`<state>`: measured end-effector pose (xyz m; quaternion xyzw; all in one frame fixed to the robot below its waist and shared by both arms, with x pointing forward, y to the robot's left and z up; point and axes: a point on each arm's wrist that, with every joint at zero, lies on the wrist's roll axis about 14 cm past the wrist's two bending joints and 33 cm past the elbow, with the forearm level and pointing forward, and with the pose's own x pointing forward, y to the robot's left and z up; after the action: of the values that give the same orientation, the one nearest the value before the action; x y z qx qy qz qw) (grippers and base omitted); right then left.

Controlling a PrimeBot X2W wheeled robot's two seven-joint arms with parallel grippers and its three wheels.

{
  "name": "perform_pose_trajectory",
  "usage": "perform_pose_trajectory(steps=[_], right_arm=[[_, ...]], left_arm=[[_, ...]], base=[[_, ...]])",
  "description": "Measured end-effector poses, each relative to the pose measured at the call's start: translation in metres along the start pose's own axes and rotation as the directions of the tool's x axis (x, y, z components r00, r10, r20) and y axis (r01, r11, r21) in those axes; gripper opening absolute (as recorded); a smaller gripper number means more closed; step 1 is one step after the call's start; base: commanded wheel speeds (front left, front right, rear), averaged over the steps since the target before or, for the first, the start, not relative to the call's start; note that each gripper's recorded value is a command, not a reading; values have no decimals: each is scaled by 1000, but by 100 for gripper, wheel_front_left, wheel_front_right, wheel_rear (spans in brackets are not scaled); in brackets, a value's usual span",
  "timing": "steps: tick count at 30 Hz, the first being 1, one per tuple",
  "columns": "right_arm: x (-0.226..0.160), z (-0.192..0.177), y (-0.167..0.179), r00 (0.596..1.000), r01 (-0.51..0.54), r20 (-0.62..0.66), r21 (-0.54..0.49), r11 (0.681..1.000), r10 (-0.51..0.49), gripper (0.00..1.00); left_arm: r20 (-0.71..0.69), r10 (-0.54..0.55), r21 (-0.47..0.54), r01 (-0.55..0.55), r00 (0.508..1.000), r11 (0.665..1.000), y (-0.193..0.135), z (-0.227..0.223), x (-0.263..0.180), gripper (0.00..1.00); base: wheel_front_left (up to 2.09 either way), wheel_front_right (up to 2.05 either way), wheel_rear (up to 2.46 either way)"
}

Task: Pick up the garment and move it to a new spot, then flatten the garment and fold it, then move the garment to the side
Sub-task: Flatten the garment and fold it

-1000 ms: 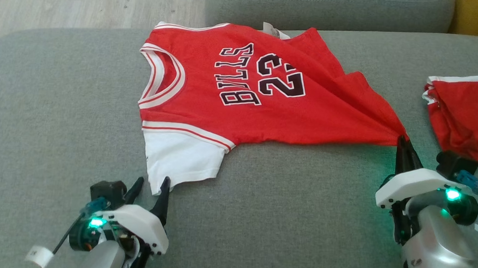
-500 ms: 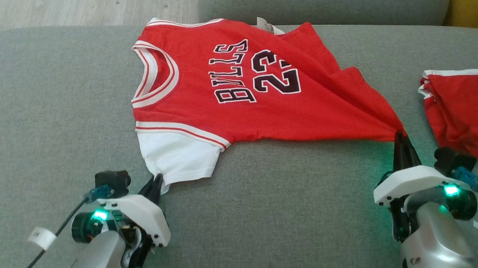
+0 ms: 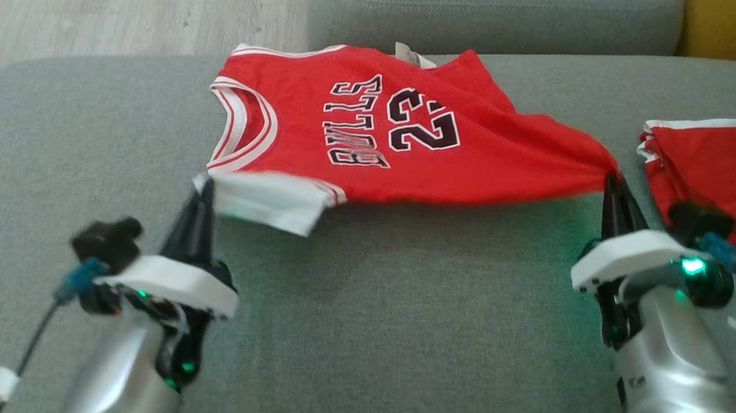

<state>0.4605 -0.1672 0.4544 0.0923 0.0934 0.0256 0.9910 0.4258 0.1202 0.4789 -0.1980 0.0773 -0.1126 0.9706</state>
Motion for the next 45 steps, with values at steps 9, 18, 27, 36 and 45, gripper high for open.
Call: perform_pose_trajectory(steps=[9, 18, 27, 36, 45], right_arm=[[9, 82, 29, 976, -82, 204, 8, 997, 78, 0], [-19, 186, 45, 866, -146, 475, -58, 988, 156, 0], [-58, 255, 52, 756, -143, 621, -151, 978, 206, 0], [-31, 244, 46, 839, -112, 504, -210, 971, 205, 0], [78, 244, 59, 879, -129, 399, -329, 935, 262, 0]], left_arm=[[342, -81, 73, 60, 936, 996, -21, 123, -2, 0], [609, -162, 190, 56, 777, 980, -53, 232, -41, 0], [692, -253, 306, 42, 676, 951, -85, 291, -76, 0], [567, -287, 425, 24, 772, 905, -80, 301, -16, 0], [462, -180, 450, -54, 868, 892, -22, 296, 107, 0]], base=[[0, 0, 0], [0, 0, 0], [0, 0, 0], [0, 0, 0], [0, 0, 0]])
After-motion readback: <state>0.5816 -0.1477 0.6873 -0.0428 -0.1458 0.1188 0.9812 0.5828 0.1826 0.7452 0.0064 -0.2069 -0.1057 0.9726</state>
